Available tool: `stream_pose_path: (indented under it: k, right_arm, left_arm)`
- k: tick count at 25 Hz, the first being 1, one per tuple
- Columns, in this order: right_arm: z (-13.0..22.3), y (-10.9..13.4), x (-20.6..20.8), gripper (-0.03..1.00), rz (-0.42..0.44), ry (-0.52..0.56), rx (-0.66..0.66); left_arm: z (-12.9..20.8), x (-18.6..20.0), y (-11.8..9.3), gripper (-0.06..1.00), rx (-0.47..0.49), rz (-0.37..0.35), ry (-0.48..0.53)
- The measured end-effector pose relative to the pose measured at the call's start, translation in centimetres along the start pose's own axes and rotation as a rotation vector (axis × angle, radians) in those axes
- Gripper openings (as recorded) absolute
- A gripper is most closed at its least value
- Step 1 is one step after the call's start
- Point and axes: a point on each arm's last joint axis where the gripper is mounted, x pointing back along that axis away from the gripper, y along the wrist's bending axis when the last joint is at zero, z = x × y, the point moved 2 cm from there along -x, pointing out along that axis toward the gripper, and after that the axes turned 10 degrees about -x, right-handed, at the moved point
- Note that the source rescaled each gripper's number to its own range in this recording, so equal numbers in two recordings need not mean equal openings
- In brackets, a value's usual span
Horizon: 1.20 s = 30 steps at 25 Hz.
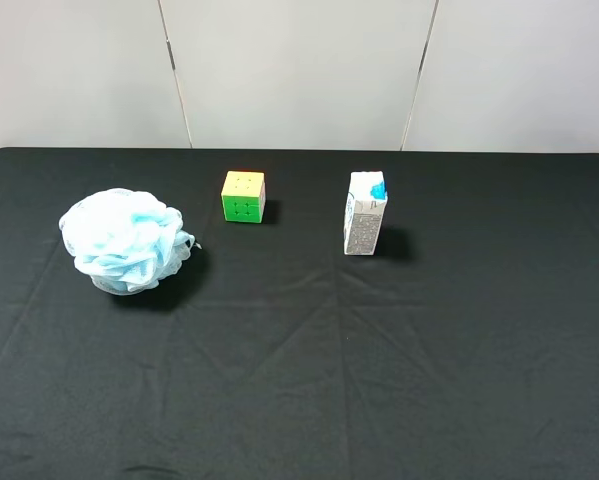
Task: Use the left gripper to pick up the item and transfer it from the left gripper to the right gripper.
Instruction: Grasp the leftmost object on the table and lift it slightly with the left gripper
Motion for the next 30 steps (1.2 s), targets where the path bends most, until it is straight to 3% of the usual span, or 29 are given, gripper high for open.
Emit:
stream_pose_path:
  k: [8,16,21,30]
  right_arm:
    - [0.0,0.0,0.0,1.0,0.0,0.0,0.0]
    - [0.0,0.0,0.0,1.0,0.0,0.0,0.0]
    - [0.0,0.0,0.0,1.0,0.0,0.0,0.0]
    - [0.0,0.0,0.0,1.0,0.0,0.0,0.0]
  left_arm:
    - [-5.3,-2.4,0.4,1.0,-0.085,0.08,0.132]
    - [-10.1,-8.2,-0.6,1.0,-0.159,0.136,0.326]
    - [-10.9,-13.0,-1.4,1.0,-0.178,0.161,0.465]
    - [-10.4,-20.0,-2.7,1.0,-0.267,0.219,0.58]
